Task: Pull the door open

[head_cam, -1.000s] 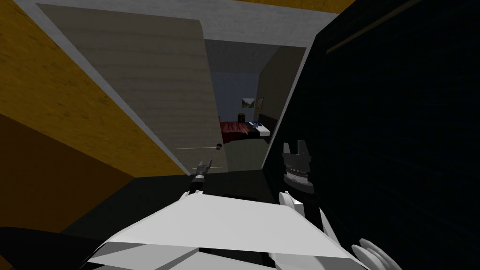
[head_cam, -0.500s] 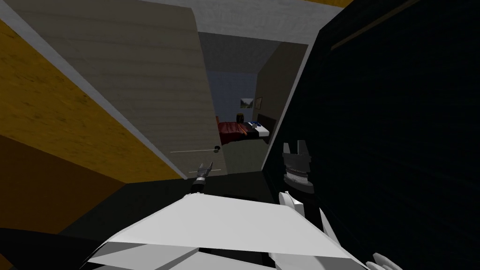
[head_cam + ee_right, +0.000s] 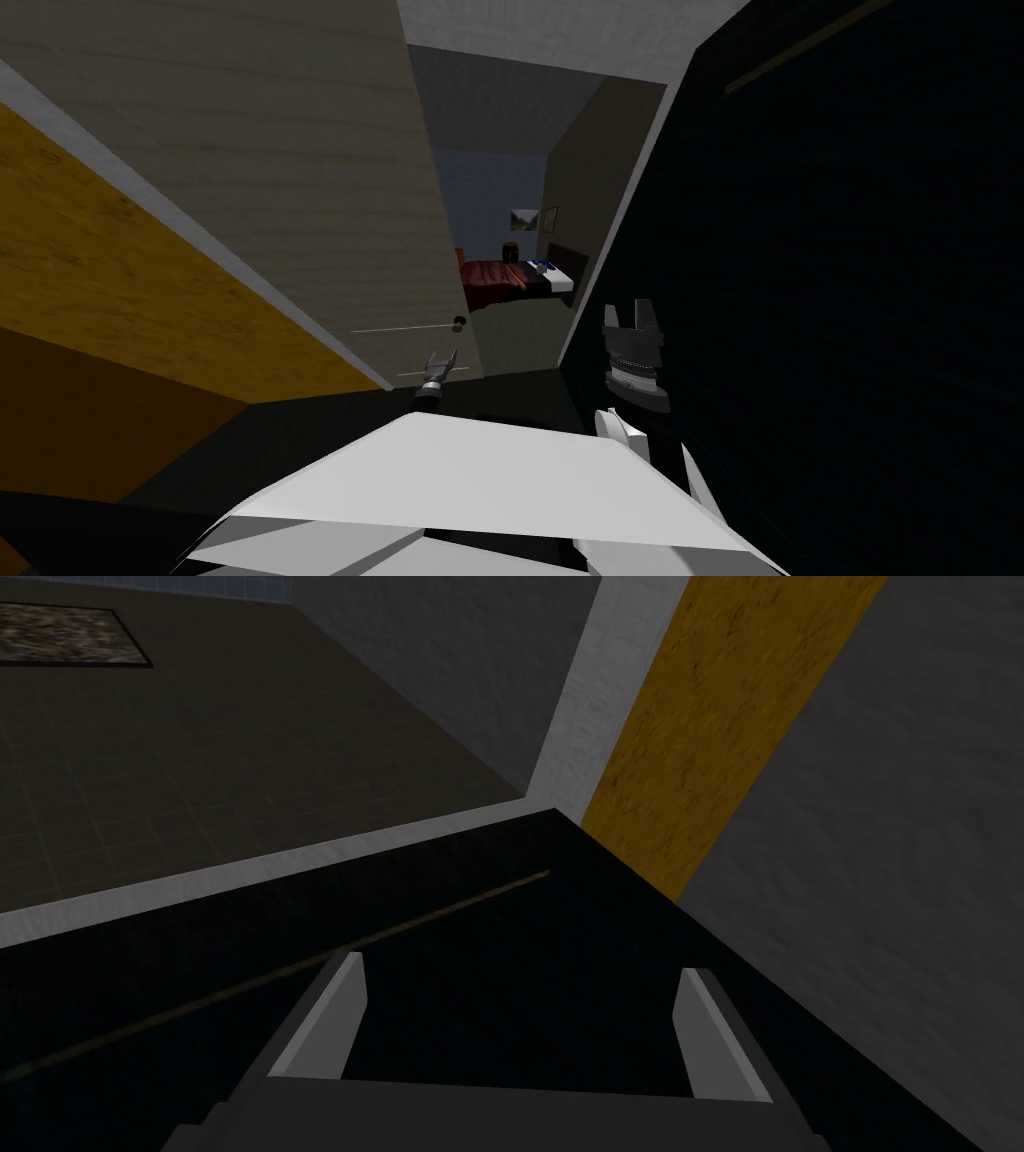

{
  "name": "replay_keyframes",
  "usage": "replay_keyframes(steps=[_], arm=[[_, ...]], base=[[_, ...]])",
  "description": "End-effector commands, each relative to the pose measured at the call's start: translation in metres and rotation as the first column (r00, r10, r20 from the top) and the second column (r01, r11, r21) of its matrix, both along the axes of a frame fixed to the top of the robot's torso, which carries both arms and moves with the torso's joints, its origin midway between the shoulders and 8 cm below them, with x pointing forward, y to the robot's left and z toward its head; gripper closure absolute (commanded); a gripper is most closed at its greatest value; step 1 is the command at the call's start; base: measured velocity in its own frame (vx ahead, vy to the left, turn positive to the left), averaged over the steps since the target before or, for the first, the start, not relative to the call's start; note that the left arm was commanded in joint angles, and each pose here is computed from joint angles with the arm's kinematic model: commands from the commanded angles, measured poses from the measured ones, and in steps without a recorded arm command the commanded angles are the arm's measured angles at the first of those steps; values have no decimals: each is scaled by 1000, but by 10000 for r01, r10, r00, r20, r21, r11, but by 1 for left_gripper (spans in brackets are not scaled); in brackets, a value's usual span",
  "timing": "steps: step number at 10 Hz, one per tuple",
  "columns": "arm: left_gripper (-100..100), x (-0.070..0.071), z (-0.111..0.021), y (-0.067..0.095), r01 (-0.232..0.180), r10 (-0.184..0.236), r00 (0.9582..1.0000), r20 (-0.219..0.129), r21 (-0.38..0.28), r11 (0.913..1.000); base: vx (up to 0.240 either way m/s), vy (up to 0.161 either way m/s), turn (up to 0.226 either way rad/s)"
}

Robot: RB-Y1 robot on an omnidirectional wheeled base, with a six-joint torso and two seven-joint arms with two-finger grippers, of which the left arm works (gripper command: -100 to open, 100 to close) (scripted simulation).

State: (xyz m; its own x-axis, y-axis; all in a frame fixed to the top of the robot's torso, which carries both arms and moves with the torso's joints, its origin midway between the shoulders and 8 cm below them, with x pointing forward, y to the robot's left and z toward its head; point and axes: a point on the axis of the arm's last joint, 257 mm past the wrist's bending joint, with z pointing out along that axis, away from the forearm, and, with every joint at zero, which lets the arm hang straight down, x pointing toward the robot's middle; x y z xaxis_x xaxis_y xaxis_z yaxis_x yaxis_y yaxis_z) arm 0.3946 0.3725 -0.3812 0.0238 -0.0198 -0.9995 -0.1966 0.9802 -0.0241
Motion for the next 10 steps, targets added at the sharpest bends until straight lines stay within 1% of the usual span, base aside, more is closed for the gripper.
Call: replay_keyframes(steps=[1, 2, 3, 5, 6, 10], arm=[[-100, -3, -10, -5, 2, 2, 9998, -215, 181, 9998], [-100, -2, -5, -3, -1, 2, 9999, -129, 101, 9999], [-100, -8, -6, 11, -105, 108, 9998, -164, 227, 9997], [-100, -14, -6, 26, -244, 249, 9995, -179, 273, 9993], [-100, -16, -6, 29, -284, 289, 9994, -181, 277, 9992], [-100, -30, -9, 53, -618, 622, 9979, -189, 206, 9979]], base=[[93, 20, -62], [40, 8, -12], [112, -15, -82], [171, 4, -82], [177, 24, -60], [185, 4, -79]])
